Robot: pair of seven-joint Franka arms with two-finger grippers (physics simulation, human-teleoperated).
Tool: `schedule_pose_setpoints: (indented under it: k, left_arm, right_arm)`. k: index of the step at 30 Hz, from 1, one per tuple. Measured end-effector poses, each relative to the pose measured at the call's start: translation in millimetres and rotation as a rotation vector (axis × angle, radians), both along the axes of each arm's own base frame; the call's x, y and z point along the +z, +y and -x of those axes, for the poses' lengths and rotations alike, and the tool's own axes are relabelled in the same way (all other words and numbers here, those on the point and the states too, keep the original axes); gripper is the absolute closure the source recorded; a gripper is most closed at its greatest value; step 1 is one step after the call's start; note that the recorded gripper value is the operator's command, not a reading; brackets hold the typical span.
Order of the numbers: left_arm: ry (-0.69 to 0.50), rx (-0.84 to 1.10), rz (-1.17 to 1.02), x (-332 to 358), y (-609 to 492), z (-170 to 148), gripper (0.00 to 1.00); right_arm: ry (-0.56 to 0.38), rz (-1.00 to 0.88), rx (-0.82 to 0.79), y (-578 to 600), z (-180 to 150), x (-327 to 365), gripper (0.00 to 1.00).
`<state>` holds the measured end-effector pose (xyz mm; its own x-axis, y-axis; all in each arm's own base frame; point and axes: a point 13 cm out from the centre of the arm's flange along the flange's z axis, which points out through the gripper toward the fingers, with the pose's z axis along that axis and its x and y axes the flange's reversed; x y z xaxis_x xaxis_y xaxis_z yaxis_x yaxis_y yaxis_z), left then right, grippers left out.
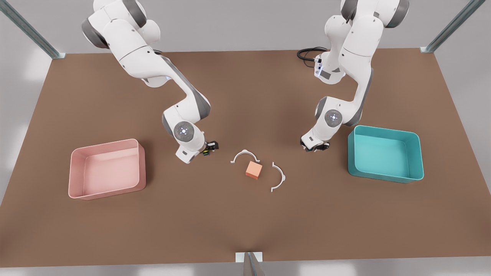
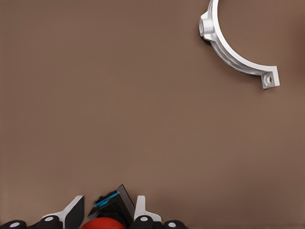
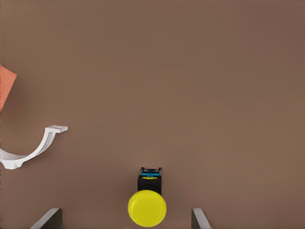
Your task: Place the red button in the blue storage box with the left arm, and place the yellow button in the pink storage box with the right arm
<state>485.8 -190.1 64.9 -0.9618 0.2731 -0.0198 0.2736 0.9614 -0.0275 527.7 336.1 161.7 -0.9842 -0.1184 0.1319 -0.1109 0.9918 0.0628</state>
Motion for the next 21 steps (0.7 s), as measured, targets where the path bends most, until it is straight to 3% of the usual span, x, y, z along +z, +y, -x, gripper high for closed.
schedule_pose_setpoints:
  k: [4, 9, 16, 21]
  left_arm:
    - [0.002, -0.001, -0.001, 0.1, 1.3, 3.1, 0.44]
    - [-0.010, -0.005, 0.003, 9.9, -0.7, 3.7, 0.47]
    - [-0.097, 0.029, 0.044, 130.3, 17.6, -18.1, 0.47]
    - [-0.038, 0.101, 0.024, 155.6, 100.4, -15.4, 0.46]
  right_arm:
    - [0.011, -0.002, -0.007, 6.8, 4.0, -20.3, 0.00]
    - [0.031, 0.010, -0.006, 6.4, 22.1, -33.8, 0.01]
    - [0.059, 0.043, -0.010, -12.1, 57.7, -52.8, 0.00]
    - [0.037, 0.019, -0.039, -12.0, 44.5, -66.0, 0.00]
